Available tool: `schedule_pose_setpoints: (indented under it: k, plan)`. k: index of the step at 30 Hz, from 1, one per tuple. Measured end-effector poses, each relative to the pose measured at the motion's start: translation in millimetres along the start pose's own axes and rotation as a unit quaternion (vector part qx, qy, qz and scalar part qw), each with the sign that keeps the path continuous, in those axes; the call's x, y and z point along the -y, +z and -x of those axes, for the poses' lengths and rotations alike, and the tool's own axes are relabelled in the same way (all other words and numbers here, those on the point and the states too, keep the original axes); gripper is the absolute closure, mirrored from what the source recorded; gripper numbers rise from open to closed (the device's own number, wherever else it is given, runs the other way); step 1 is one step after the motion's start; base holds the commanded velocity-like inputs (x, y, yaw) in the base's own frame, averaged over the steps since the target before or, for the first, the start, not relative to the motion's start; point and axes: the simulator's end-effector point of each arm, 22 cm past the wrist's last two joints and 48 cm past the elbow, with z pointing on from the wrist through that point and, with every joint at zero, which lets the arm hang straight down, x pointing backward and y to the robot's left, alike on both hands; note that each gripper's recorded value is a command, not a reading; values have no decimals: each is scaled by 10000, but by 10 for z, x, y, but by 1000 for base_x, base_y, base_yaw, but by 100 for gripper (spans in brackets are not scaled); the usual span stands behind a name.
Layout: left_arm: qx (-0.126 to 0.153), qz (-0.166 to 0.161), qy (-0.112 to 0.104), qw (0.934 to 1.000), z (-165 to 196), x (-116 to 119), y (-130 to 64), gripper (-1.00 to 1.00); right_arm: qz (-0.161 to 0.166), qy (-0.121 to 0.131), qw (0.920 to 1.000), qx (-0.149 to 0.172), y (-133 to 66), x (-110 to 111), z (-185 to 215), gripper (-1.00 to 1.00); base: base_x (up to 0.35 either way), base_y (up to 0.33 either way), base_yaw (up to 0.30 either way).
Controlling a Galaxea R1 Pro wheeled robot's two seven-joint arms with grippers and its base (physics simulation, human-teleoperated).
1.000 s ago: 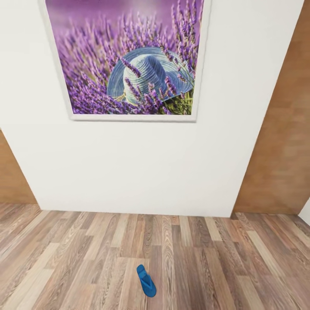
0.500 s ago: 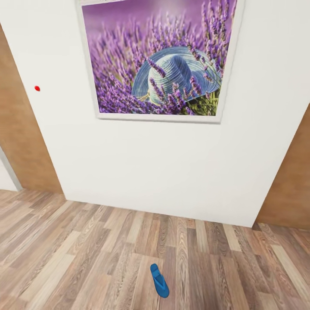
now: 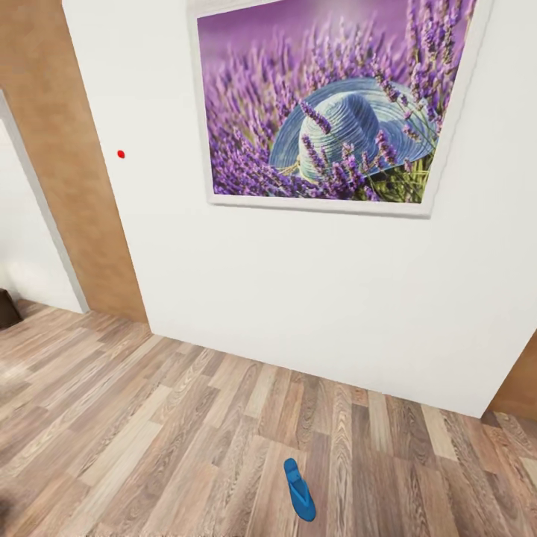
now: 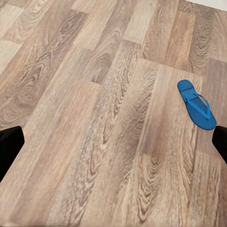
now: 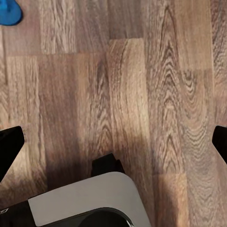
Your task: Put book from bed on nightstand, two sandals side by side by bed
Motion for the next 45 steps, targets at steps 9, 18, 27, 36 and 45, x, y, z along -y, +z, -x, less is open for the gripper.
schedule_pose_setpoints:
  k: [9, 18, 27, 36, 45]
  plan:
    - [2, 0, 0, 10000, -1, 0, -1, -100, 0, 0, 10000, 3, 0, 0, 2, -100, 0, 0, 293]
    - [3, 0, 0, 10000, -1, 0, -1, -100, 0, 0, 10000, 2, 0, 0, 1, -100, 0, 0, 293]
    - [3, 0, 0, 10000, -1, 0, -2, -100, 0, 0, 10000, 2, 0, 0, 1, -100, 0, 0, 293]
    - [3, 0, 0, 10000, -1, 0, -2, -100, 0, 0, 10000, 2, 0, 0, 1, -100, 0, 0, 293]
    - [3, -2, 1, 10000, -1, 2, -2, -100, 0, 0, 10000, 2, 0, 0, 1, -100, 0, 0, 293]
